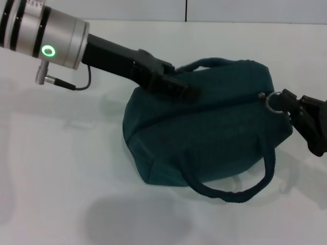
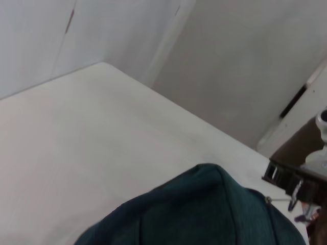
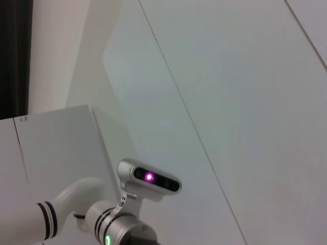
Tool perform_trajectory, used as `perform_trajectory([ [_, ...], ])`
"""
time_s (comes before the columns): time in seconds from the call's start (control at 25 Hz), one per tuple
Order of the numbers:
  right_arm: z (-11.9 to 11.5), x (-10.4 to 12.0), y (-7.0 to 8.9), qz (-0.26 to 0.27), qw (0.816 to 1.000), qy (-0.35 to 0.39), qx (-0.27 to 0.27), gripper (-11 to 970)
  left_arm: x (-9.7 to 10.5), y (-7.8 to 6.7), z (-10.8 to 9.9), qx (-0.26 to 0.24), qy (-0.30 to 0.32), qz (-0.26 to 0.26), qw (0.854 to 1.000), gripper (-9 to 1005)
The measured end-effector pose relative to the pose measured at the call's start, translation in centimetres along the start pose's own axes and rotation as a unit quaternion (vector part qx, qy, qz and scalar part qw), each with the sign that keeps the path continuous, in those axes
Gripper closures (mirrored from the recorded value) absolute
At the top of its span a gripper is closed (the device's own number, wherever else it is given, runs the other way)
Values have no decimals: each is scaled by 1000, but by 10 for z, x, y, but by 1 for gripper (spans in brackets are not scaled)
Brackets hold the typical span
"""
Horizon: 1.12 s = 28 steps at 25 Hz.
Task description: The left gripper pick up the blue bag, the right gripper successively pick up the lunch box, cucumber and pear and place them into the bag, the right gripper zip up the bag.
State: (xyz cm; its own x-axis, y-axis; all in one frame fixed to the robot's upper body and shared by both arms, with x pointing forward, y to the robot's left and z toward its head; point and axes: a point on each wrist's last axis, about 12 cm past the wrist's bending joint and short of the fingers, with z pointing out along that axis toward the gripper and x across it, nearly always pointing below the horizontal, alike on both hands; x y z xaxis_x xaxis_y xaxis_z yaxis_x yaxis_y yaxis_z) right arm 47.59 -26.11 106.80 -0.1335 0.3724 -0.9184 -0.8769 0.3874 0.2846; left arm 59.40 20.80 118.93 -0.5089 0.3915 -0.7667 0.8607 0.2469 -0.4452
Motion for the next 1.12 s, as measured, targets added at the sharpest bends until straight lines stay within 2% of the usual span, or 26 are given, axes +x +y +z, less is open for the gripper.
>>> perform_trajectory([
  [0.32,-2,0,0,-2,1000,-2,1,941,5,-4,9,12,30,7,999,537],
  [0.64,-8,-3,-2,-2,999,-23,28,941,5,-7,5,24,35,11,999,770],
  [1.12,-23,-1,-11,-12,996,-20,91,941,4,-14,-7,37,52,36,997,889],
])
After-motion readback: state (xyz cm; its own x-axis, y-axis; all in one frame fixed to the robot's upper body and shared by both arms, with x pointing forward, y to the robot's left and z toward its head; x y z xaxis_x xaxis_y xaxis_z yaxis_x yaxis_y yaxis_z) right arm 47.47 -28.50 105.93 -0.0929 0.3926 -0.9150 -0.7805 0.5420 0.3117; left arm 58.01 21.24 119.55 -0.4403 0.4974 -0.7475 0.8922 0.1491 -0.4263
